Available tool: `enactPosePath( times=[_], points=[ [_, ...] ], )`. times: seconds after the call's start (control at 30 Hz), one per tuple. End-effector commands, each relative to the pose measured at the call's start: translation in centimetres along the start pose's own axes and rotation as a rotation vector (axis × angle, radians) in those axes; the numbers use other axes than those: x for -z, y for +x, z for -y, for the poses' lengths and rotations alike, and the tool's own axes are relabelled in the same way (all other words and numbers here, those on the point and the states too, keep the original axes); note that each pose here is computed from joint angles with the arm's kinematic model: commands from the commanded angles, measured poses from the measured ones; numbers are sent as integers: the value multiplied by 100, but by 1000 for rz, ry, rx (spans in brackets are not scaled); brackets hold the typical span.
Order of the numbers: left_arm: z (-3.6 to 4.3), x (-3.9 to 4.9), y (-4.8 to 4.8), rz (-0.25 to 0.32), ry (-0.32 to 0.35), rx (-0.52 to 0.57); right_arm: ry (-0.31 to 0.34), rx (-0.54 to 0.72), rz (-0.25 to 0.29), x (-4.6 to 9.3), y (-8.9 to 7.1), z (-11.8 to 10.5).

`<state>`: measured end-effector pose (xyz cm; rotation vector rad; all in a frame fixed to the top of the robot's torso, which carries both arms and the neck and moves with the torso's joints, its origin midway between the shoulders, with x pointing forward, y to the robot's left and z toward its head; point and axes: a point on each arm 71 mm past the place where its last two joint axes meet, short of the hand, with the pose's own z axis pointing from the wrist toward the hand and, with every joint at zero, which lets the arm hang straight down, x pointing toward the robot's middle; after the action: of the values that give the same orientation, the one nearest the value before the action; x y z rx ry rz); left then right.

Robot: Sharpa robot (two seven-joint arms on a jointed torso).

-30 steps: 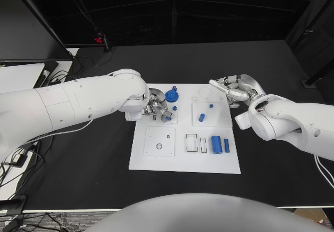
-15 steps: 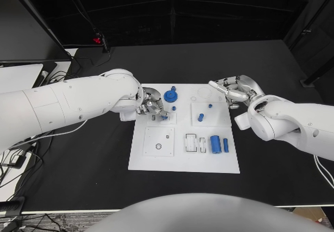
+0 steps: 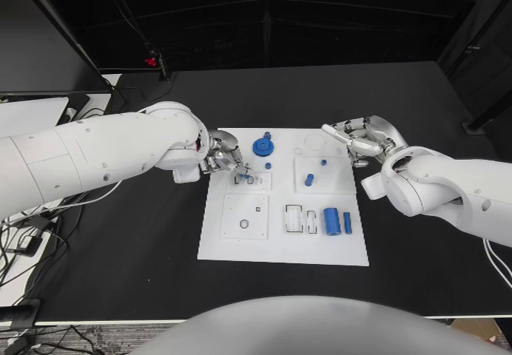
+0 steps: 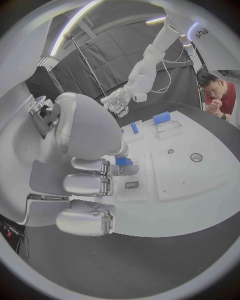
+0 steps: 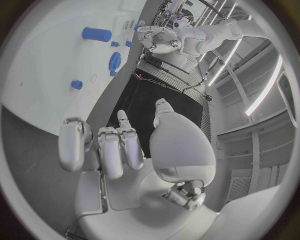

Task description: Assemble the parts on the task board

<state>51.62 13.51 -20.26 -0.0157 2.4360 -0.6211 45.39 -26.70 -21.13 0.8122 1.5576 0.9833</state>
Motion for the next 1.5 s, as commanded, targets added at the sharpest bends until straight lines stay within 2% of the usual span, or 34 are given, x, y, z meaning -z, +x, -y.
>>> enactPosePath(
  times=[0.03,0.33,1.03,1.5],
  points=[
    [4,12,-9,12,-10,6,-7,1,-7,-1,9,-12],
    [12,-1,25,25,-40,11,-8,0,-8,-2,11,-12],
    [75,-58,75,45,-60,-35,-11,-3,-14,-4,24,-15],
    [56,-108,113,44,-77,-40,-19,-4,-11,2,24,-23]
  ],
)
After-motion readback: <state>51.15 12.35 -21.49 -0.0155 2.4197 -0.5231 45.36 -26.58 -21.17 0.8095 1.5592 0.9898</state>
